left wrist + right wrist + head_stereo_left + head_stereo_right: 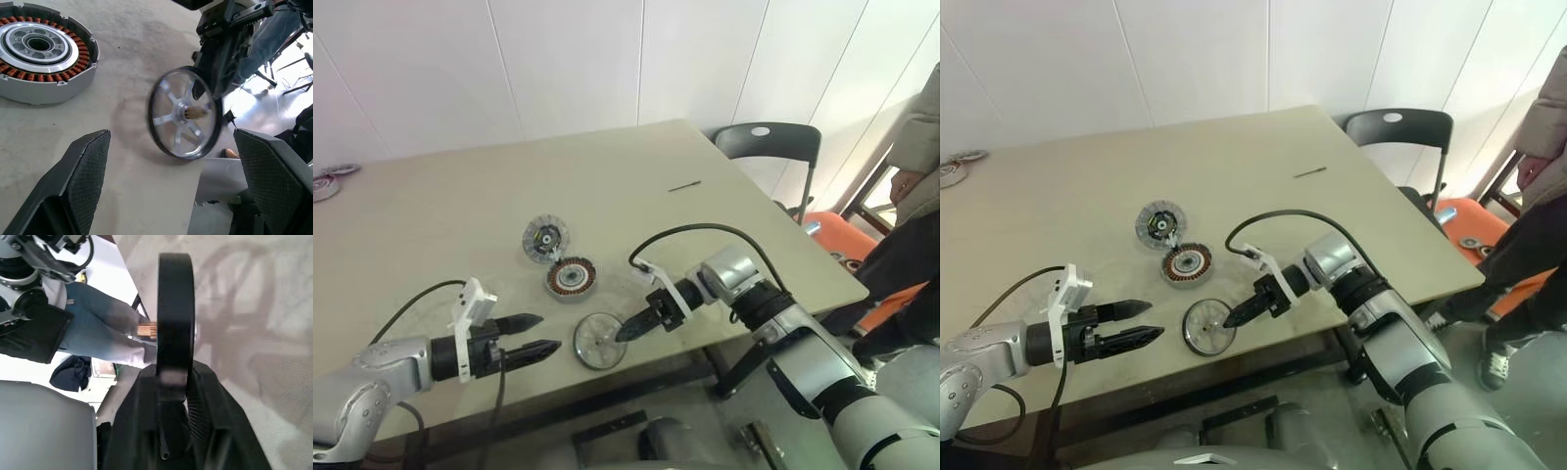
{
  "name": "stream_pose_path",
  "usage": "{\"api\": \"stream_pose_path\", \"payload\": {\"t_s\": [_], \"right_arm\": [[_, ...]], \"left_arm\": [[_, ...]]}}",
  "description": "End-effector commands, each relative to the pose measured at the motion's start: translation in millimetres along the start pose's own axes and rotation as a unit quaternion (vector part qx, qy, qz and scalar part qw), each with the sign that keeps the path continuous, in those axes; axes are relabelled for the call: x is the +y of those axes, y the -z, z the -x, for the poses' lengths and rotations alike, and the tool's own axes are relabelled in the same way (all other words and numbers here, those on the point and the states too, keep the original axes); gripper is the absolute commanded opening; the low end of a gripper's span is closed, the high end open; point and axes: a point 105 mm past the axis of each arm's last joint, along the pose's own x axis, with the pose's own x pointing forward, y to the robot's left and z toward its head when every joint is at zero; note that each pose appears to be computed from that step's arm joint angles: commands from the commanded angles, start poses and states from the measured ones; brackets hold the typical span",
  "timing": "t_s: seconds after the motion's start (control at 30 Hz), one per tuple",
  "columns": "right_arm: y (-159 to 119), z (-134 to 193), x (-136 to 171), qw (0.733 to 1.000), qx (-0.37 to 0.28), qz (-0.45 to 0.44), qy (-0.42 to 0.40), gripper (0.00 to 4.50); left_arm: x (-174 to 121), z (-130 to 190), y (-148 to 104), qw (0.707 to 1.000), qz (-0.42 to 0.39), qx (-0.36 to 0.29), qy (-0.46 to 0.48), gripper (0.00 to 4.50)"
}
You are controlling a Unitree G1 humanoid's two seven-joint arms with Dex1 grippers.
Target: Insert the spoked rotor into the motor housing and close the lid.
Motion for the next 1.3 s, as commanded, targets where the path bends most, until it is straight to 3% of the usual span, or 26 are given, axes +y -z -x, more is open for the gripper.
{"api": "stream_pose_path", "payload": {"t_s": [0.03,0.4,0.57,0.77,1.03,1.3], "right_arm": [[-7,0,6,1.000,-0.004,0.023,0.000,0.40],[-15,7,2,0.997,-0.007,0.070,0.023,0.40],[-40,16,9,0.985,-0.036,0.165,0.047,0.40],[-48,22,16,0.981,-0.048,0.183,0.044,0.40],[-55,25,13,0.979,-0.067,0.186,0.055,0.40],[-77,27,15,0.959,-0.117,0.244,0.084,0.40]], "left_arm": [[-3,1,-9,1.000,-0.020,-0.012,0.001,4.33],[-3,1,-9,1.000,-0.021,-0.015,0.003,4.33],[-2,0,-12,1.000,-0.023,-0.017,0.006,4.33],[-1,-1,-14,0.999,-0.029,-0.015,0.012,4.33],[10,15,-21,0.995,-0.095,0.015,-0.005,4.33],[10,21,-29,0.989,-0.148,0.021,-0.004,4.33]]}}
